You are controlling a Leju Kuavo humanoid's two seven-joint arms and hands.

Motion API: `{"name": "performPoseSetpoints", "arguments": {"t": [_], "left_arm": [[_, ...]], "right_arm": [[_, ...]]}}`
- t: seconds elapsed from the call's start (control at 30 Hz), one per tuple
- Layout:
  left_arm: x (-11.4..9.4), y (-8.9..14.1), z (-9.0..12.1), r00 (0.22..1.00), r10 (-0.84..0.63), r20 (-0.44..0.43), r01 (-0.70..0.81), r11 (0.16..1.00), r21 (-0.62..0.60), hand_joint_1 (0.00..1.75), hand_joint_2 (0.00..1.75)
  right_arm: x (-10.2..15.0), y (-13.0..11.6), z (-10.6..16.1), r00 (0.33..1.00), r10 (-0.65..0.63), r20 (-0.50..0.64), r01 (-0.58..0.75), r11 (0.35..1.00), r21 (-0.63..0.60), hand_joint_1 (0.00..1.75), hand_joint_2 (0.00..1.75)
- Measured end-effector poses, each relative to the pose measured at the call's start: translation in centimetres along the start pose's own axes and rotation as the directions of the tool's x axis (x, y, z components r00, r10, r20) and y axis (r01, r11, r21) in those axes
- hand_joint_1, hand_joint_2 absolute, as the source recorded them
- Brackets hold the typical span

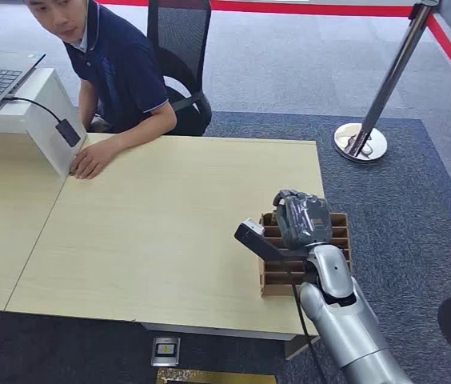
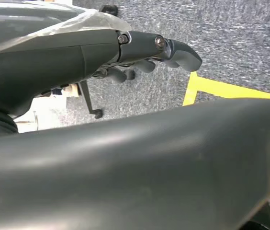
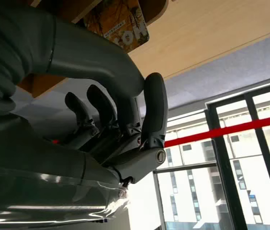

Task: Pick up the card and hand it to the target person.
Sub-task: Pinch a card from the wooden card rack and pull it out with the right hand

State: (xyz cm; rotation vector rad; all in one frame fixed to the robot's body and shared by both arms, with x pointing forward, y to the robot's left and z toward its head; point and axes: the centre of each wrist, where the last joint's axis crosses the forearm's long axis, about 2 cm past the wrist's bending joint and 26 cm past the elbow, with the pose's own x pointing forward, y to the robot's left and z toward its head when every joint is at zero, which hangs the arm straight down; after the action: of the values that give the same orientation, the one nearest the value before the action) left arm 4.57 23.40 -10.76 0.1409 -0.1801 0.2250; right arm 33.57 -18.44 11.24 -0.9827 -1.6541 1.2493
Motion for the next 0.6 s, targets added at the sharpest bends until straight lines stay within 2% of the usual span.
{"name": "performPoseSetpoints", "arguments": {"t": [0.23,0.6], "left_arm": [[0.00,0.00,0.00,1.000,0.000,0.002,0.000,1.000,0.000,0.00,0.00],[-0.04,0.01,0.00,1.000,-0.001,0.002,0.001,1.000,0.000,0.00,0.00]], "right_arm": [[-0.04,-0.03,-0.03,1.000,0.003,-0.002,-0.003,1.000,0.000,1.37,1.75],[-0.25,-0.21,-0.19,1.000,0.022,-0.002,-0.022,1.000,0.000,1.03,1.75]]}}
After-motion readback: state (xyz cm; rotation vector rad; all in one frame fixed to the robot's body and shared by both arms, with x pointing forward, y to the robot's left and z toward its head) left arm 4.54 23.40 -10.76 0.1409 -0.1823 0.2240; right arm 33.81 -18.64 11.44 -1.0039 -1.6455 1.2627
